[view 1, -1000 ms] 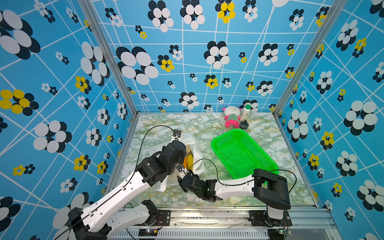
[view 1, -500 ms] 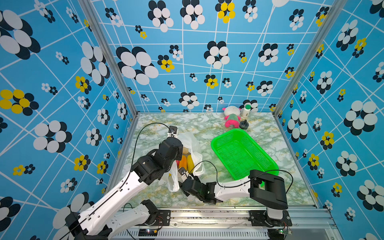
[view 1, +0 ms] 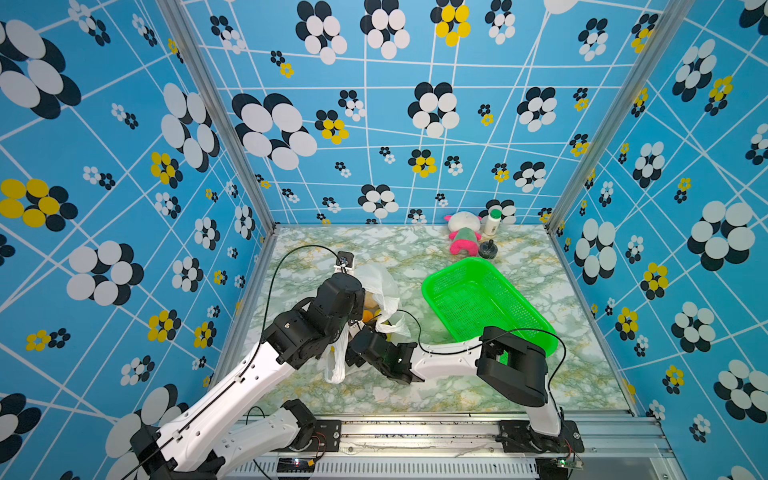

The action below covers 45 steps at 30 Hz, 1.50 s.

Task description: Untie the knot of the plastic bag and take out the fruit

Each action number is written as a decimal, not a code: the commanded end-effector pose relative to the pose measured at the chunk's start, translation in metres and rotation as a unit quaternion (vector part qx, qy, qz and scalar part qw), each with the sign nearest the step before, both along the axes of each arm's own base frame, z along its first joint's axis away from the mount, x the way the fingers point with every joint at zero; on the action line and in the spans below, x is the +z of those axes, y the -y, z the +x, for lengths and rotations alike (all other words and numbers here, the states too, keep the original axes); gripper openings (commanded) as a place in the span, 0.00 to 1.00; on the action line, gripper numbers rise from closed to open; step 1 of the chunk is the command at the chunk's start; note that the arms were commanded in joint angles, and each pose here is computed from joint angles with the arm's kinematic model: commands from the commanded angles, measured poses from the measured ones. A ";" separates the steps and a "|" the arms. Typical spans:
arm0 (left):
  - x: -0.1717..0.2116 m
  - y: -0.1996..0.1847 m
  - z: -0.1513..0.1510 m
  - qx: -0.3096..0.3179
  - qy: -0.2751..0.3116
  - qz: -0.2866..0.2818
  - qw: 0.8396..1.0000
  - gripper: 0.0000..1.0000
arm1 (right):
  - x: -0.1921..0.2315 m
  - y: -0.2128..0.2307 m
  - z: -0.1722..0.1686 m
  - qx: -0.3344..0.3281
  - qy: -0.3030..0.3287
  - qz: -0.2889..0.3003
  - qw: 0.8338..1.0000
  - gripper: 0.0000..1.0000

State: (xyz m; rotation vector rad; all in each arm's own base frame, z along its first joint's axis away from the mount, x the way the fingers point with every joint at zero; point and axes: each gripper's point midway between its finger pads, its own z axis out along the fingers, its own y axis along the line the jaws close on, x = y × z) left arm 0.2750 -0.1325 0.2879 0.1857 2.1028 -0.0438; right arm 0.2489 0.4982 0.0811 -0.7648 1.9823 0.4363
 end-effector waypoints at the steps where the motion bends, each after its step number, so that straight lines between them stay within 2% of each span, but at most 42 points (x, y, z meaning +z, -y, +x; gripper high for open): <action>1: 0.010 -0.003 -0.001 -0.003 0.009 -0.005 1.000 0.00 | -0.018 -0.002 0.009 0.009 -0.009 -0.028 1.000 0.93; 6: 0.011 -0.002 -0.002 -0.005 0.010 -0.007 1.000 0.00 | -0.023 -0.012 0.018 0.013 -0.010 -0.037 0.999 0.95; 9: 0.011 -0.002 -0.002 -0.005 0.010 -0.008 1.000 0.00 | -0.040 -0.014 0.020 0.015 -0.020 -0.050 0.998 0.92; 18: 0.010 -0.003 -0.002 -0.005 0.008 -0.008 1.000 0.00 | -0.049 -0.015 0.021 0.016 -0.035 -0.054 0.998 0.67; 22: 0.009 -0.002 -0.003 -0.006 0.008 -0.010 1.000 0.00 | -0.040 -0.012 0.020 0.017 -0.031 -0.046 0.998 0.51; 25: 0.009 -0.002 -0.003 -0.007 0.009 -0.012 1.000 0.00 | -0.031 -0.010 0.018 0.018 -0.030 -0.040 0.999 0.45; 26: 0.009 -0.002 -0.003 -0.007 0.009 -0.012 1.000 0.00 | -0.016 -0.009 0.018 0.019 -0.027 -0.028 0.999 0.43; 38: 0.007 0.001 0.002 -0.008 0.006 -0.007 1.000 0.00 | 0.044 0.000 0.000 0.051 -0.013 0.031 0.998 0.34; 44: 0.003 0.000 0.002 -0.005 0.006 -0.006 1.000 0.00 | 0.052 0.006 -0.004 0.055 -0.005 0.041 0.998 0.34; 45: 0.003 0.000 0.002 -0.005 0.005 -0.006 1.000 0.00 | 0.049 0.005 -0.002 0.051 -0.005 0.037 0.998 0.37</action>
